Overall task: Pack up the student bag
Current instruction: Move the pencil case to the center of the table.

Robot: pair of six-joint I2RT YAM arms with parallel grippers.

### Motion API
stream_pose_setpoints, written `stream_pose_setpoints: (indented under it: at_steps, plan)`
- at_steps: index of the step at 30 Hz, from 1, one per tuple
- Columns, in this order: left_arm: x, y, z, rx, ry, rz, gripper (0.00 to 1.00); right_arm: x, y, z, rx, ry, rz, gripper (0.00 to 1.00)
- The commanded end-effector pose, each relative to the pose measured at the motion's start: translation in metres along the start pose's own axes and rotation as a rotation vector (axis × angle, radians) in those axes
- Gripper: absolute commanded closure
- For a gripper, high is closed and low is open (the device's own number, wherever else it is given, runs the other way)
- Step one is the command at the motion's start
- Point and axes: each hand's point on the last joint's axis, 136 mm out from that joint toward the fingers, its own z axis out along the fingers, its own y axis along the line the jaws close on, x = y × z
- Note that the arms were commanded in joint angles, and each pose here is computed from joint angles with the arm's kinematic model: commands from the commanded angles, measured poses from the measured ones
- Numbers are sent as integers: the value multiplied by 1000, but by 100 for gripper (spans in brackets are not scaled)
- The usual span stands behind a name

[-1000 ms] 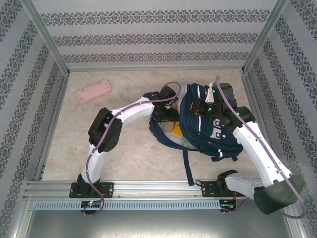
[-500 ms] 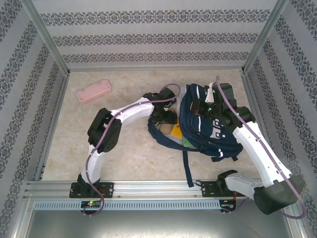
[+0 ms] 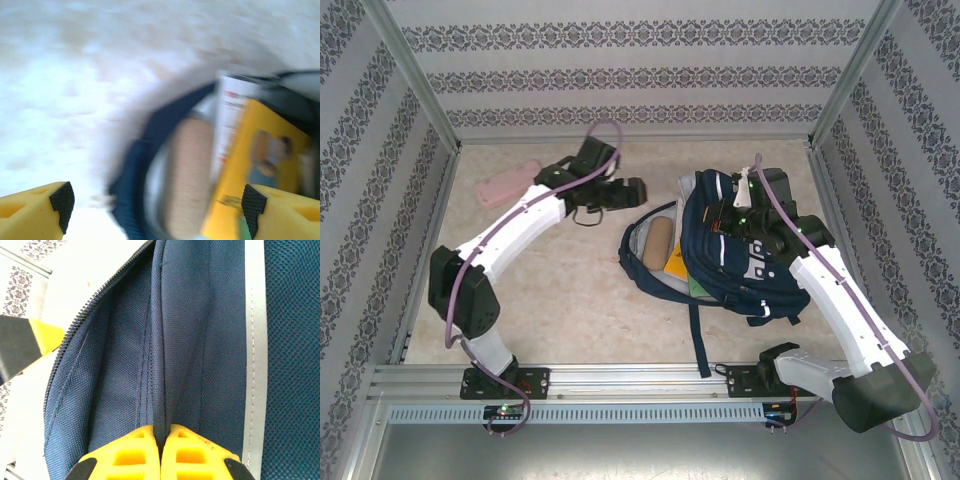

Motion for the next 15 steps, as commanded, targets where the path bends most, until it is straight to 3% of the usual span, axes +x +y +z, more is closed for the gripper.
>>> stream_pose_setpoints:
  at_steps: [1,9,15]
  plan:
    - [-23,58,-4,-88,-87,-97,11,-19,34,-11,-133,-81,-36,99]
    - [-54,177,-25,-239,-191,-294,11,-13,37,-3,-133,-62,-32,99]
    - [-80,220,-27,-245,-221,-380,11,-10,41,6,-134,-37,-41,100]
